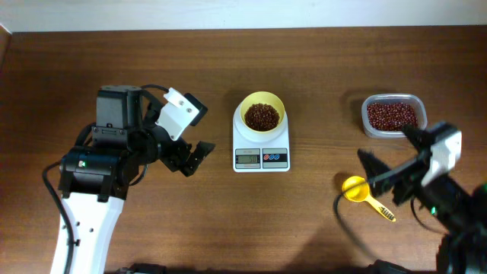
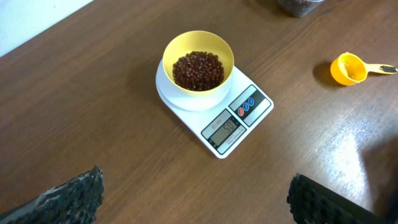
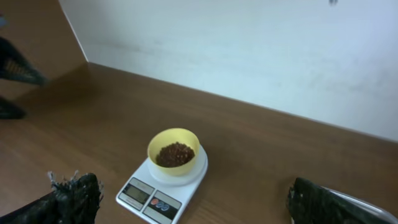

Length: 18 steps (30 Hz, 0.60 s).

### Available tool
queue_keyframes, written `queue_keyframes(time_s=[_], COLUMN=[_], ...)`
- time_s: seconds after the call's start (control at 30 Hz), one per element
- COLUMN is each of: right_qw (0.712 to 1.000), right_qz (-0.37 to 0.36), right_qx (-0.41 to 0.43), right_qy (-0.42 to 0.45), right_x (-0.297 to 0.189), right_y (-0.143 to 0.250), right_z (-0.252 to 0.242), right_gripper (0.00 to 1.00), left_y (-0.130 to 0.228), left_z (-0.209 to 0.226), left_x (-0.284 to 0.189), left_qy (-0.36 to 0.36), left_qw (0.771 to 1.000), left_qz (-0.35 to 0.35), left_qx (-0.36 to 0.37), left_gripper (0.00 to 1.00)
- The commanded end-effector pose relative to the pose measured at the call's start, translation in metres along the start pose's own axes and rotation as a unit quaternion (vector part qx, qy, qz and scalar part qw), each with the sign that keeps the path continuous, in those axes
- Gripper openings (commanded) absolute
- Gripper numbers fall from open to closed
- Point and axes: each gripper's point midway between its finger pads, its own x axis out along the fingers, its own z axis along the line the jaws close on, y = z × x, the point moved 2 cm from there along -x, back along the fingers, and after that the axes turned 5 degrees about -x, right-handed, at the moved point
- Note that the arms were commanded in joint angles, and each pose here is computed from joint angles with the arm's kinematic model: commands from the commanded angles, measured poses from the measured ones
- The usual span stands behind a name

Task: Scoop item into bowl and weigh 50g on scale

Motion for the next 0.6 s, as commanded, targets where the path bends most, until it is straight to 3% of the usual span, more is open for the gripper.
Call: queue_keyframes(time_s=[0.0, 0.2, 0.47, 0.57], right_qw=[1.000, 0.996, 0.996, 0.999], right_qz=[-0.016, 0.055, 0.015, -0.016], right_qx=[-0.017, 0.062, -0.080, 0.026], right_qy=[0.015, -0.014, -0.028, 0.031], right_x=[-0.014, -0.019, -0.022, -0.004], right_y=[-0.008, 0.030, 0.037, 0.060], right_z=[0.010, 0.030, 0.054, 0.036], right_gripper=[0.99, 0.99, 0.99, 0.99], left_y=[-0.005, -0.005, -0.005, -0.005], left_z=[0.002, 0.002, 0.002, 0.002], left_x=[-0.005, -0.005, -0.005, -0.005], left_qy=[-0.007, -0.007, -0.007, -0.007], left_qw=[1.000, 1.000, 1.000, 1.000], left_qz=[-0.008, -0.008, -0.008, -0.008], left_qx=[0.010, 0.010, 0.010, 0.010], left_gripper=[0.99, 0.99, 0.99, 0.99])
